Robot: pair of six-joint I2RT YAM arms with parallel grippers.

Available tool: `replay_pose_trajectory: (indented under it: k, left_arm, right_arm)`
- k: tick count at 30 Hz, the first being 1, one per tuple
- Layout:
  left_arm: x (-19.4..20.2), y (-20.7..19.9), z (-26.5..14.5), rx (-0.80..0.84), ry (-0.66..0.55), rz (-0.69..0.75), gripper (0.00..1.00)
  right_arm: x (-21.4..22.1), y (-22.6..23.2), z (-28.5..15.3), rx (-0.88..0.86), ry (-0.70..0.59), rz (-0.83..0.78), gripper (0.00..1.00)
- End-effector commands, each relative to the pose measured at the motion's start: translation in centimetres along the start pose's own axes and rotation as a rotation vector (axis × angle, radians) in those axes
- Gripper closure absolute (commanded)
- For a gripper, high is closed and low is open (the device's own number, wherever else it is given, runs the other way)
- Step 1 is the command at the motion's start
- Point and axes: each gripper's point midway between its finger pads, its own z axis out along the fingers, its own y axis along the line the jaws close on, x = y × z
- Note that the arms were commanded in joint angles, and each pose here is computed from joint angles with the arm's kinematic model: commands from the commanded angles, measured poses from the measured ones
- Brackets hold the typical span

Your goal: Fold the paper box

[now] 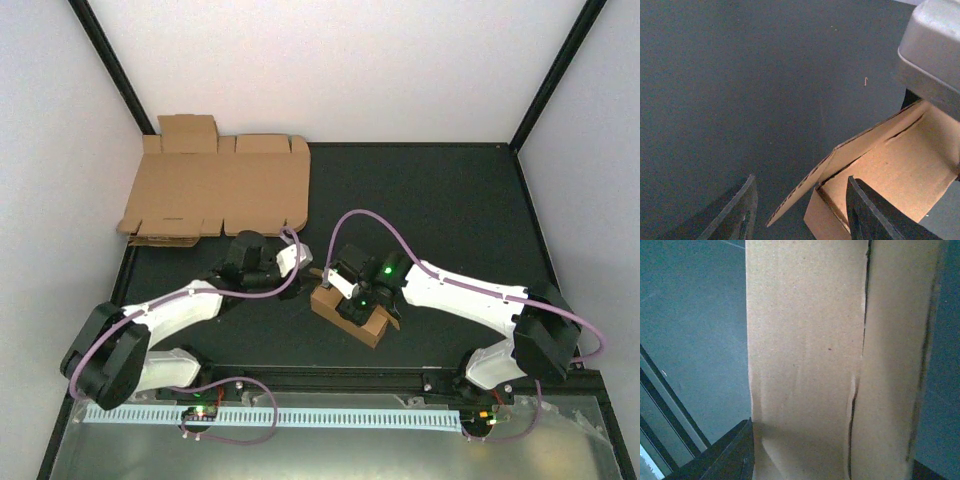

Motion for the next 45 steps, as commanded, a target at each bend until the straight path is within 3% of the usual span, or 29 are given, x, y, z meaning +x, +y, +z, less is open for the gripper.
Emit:
replay_pose_trajectory:
  k: [1, 6, 10, 17, 27, 34, 45]
  left_arm:
    - [-2.4, -0.7, 0.3, 0.076, -0.051, 0.054, 0.49]
    - [-2.3, -0.7, 0.4, 0.086, -0.04, 0.065, 0.44]
    - [-2.5, -1.0, 0.3, 0.104, -0.029, 0.039, 0.65]
    - [-2.1, -1.8, 0.2, 0.137, -0.01, -0.035, 0.8]
    - [-1.7, -1.8, 0.5, 0.102, 0.096, -0.338, 0.82]
    - [-1.2, -1.4, 0.8, 0.012, 0.153, -0.376, 0.98]
    - [-0.3, -1.2, 1.1, -0.087, 0.212, -0.48, 0.97]
  right_arm:
    - [-1.0, 0.2, -0.9, 0.006, -0.033, -0.013, 0.48]
    - [-0.9, 0.3, -0.9, 0.003, -0.033, -0.016, 0.49]
    - [-0.8, 0.1, -0.8, 0.014, -0.029, -0.012, 0.49]
    - [-0.9, -0.3, -0.7, 0.033, -0.027, -0.005, 0.51]
    - [-1.3, -0.8, -0.6, 0.067, -0.029, 0.006, 0.52]
    - [-1.5, -0.8, -0.5, 0.065, -0.032, 0.008, 0.52]
    - [-1.8, -1.2, -0.4, 0.084, -0.039, 0.016, 0.52]
